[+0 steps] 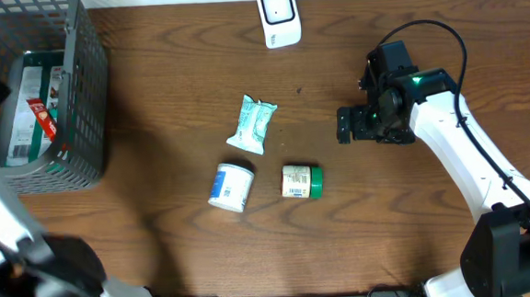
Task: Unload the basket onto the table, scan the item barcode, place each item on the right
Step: 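Lift the Kleenex pack out and place it beside the wipes, then reach the left gripper into the basket toward the remaining packets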
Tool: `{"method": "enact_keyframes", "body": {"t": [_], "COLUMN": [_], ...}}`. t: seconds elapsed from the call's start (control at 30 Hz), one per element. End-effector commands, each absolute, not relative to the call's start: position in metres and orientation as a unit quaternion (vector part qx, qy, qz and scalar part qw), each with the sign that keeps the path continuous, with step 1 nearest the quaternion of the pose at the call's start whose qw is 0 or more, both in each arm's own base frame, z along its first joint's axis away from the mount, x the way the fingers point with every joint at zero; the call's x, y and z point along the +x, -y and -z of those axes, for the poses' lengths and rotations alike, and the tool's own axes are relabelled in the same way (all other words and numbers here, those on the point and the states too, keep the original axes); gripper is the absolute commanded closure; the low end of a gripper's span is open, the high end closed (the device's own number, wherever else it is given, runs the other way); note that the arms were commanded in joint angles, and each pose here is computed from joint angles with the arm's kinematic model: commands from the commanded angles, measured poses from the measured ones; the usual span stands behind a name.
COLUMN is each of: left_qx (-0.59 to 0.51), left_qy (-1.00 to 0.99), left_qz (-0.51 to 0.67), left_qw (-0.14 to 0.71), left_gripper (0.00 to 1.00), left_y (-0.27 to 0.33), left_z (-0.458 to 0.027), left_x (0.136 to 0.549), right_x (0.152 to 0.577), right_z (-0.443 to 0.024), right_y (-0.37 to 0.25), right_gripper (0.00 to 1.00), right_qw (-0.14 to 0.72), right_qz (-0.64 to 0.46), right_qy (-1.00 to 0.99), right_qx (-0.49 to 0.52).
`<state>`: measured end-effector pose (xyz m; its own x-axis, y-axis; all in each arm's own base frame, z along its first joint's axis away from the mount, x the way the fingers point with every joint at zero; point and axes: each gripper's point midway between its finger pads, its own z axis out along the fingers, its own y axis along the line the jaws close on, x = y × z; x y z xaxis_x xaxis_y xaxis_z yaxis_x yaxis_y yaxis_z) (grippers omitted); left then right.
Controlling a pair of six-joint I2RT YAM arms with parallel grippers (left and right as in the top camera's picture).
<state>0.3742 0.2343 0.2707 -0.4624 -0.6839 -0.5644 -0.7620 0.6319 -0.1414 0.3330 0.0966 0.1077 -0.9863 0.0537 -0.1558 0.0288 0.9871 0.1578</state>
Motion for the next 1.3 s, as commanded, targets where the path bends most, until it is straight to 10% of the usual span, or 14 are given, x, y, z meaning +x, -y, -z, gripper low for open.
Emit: {"method": "enact_keyframes", "body": {"t": [0.0,0.23,0.77,0.83,0.93,1.27], "left_qx": [-0.37,-0.249,-0.084,-0.084,-0.083,-0.081], "left_qy": [-0.87,-0.926,-0.996,-0.996,-0.996,-0.968], "left_qz": [-0.021,0.019,-0.005,-0.006,-0.001,0.038], "left_qw": [0.324,0.283,0.021,0.016,0.032,0.233], "left_gripper": [0.48,0.48,0.48,0.36,0.11,0.09], "left_y": [-0.181,-0.066,0.068,0.068,0.069,0.057], "left_z": [-0.298,-0.293,-0.083,-0.075,-0.086,-0.24], "left_x": [0.382,0.386,0.368,0.369,0.376,0.417], "right_x": [0.333,0.333,0.333,0.333,0.333,0.333], "right_z": [-0.109,-0.109,-0.109,-0.109,-0.109,-0.109], "right_y": [-0.094,-0.094,-0.094,-0.094,-0.094,-0.094], "right_gripper": [0.01,0.01,0.01,0.01,0.01,0.01], "right_qw": [0.084,0.084,0.084,0.084,0.084,0.084], "right_qz": [-0.074,-0.074,-0.074,-0.074,-0.074,-0.074], "right_qy": [-0.994,-0.994,-0.994,-0.994,-0.994,-0.994], "right_qx": [0.019,0.019,0.019,0.019,0.019,0.019]}}
